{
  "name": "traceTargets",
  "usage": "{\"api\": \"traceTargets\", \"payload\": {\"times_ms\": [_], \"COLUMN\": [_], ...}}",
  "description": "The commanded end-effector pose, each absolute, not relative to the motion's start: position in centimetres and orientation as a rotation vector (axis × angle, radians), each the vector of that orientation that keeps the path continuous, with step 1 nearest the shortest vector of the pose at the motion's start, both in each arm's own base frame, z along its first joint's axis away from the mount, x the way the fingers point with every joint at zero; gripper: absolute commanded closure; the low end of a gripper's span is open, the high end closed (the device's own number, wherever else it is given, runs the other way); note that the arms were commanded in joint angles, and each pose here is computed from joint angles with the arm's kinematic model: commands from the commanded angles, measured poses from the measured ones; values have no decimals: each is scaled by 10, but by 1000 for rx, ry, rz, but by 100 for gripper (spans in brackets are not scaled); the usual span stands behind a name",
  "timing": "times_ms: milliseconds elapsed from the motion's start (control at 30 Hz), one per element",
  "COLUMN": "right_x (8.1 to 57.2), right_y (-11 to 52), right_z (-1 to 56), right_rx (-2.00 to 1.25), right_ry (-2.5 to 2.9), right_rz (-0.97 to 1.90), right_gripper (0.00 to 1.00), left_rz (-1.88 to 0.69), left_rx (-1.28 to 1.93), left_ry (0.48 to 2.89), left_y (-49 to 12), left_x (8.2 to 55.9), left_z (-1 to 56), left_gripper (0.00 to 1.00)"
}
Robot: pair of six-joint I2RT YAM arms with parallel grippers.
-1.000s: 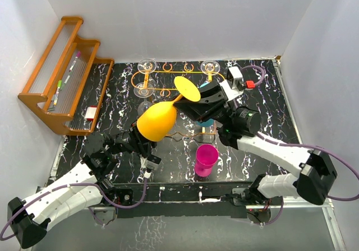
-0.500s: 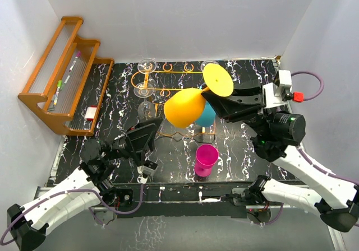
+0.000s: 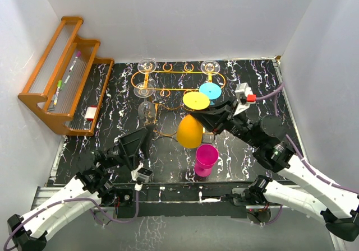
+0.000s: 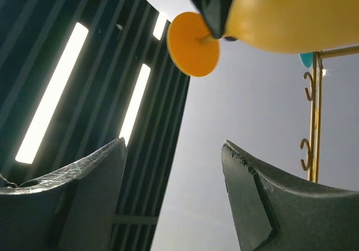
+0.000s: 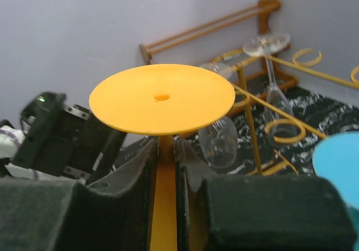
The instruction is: Place the wine glass upside down on the wine glass rack
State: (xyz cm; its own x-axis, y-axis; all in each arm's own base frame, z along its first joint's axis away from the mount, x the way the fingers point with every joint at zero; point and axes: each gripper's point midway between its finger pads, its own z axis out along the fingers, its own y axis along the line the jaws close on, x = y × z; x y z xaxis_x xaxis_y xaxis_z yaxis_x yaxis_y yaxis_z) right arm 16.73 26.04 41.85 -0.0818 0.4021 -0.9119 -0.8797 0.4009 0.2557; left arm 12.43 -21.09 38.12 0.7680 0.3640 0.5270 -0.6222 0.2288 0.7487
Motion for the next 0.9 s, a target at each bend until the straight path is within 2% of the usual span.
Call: {"api": "traceTargets", "payload": {"times_ms": [0,233,367,467,667,867], "right_x": [188,217,231,236,243,251], "right_y": [256,256,261,269,282,277], "right_z": [392,362,364,364,366,374], "right_rx": [-417,-349,-313,-328,-347,-296], "right_ry": [1344,1432,1451,1466,1468,1459], "right_rz": [1062,942,909,896,870,821], "right_gripper": [92,92,92,92,92,92], "left_rz": [665,580,478,411,443,469], "left_rx": [1123,1011,1002,966,948,975], "left_ry": [-86,353,560,634,795,836], "left_y": [-195,-150,-135,-126,-119,-120], "left_x": [141,180,189,187,211,219], "left_z": [396,462,484,504,511,507], "left_gripper": [35,41,41,39,39,40]}}
